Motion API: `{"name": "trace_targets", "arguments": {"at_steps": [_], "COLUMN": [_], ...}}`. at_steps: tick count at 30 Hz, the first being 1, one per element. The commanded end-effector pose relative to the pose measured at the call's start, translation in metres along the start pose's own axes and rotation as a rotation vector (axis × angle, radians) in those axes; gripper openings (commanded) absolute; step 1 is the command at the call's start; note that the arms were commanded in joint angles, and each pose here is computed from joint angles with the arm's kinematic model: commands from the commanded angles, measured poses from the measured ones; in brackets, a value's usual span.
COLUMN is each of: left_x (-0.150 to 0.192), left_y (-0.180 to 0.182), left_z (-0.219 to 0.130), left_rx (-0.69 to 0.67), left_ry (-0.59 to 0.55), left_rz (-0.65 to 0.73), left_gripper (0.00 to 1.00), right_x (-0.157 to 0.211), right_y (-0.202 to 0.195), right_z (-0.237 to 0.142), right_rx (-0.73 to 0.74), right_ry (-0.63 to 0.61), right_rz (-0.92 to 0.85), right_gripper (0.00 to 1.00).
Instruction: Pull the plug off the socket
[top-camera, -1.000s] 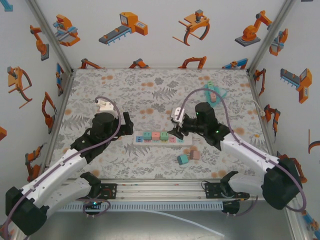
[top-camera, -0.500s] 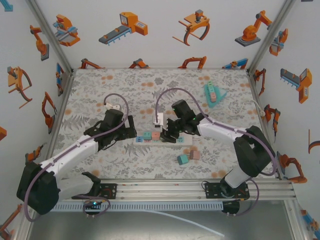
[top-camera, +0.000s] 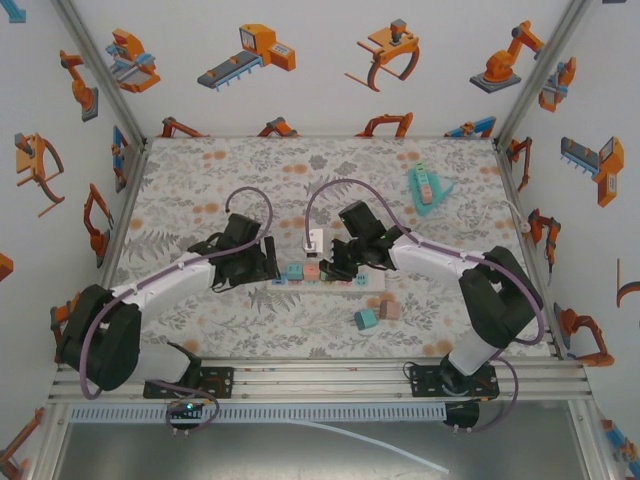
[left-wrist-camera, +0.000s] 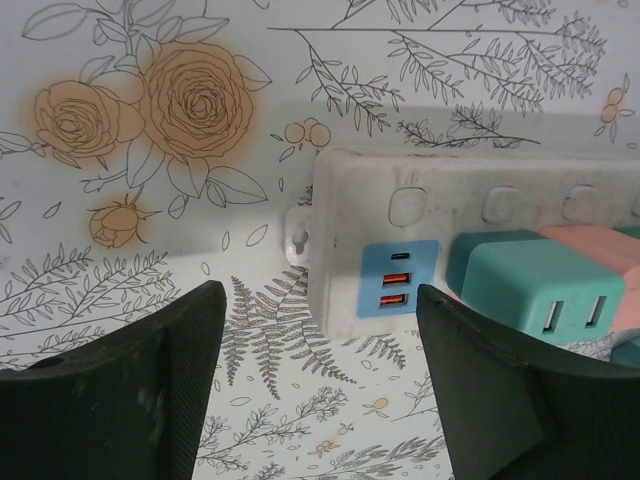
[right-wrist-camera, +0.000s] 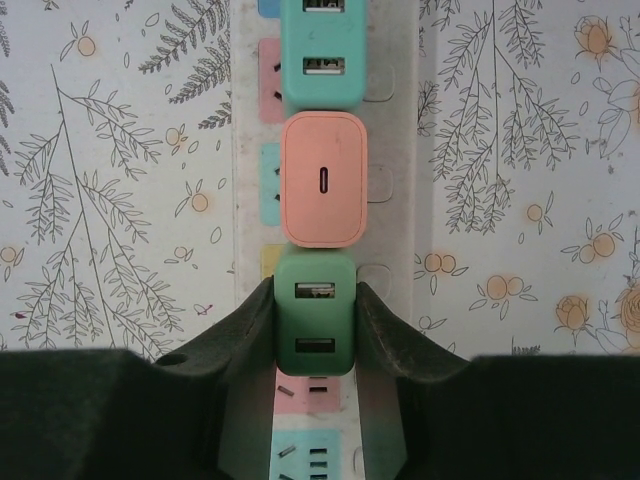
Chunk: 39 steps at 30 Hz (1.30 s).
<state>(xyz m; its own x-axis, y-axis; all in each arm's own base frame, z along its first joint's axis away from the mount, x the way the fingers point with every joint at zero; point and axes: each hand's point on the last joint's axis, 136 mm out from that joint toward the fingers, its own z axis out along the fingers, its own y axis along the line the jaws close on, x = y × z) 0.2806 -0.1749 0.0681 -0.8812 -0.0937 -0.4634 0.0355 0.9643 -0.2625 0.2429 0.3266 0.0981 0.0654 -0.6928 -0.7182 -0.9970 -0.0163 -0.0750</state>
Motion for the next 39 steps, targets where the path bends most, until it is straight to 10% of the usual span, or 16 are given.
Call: {"name": "trace_targets", "arguments": {"at_steps": [1, 39], "left_x": [0.002, 0.025], "left_y": [-0.006, 0.029], "left_z": [0.004, 0.013], "left_rx": [0.019, -0.171], "left_ry": [0.042, 0.127], "left_rz": [-0.027, -0.015], "left_gripper": [0.69, 0.55], "right_x": [-0.012, -0.061], "right_y": [0.0, -0.008], "right_z": [-0.003, -0.03], "right_rx": [0.008, 0.061], "right_ry": [-0.021, -0.18], "right_rz": [-0.037, -0.099], "right_gripper": [0.28, 0.05]}}
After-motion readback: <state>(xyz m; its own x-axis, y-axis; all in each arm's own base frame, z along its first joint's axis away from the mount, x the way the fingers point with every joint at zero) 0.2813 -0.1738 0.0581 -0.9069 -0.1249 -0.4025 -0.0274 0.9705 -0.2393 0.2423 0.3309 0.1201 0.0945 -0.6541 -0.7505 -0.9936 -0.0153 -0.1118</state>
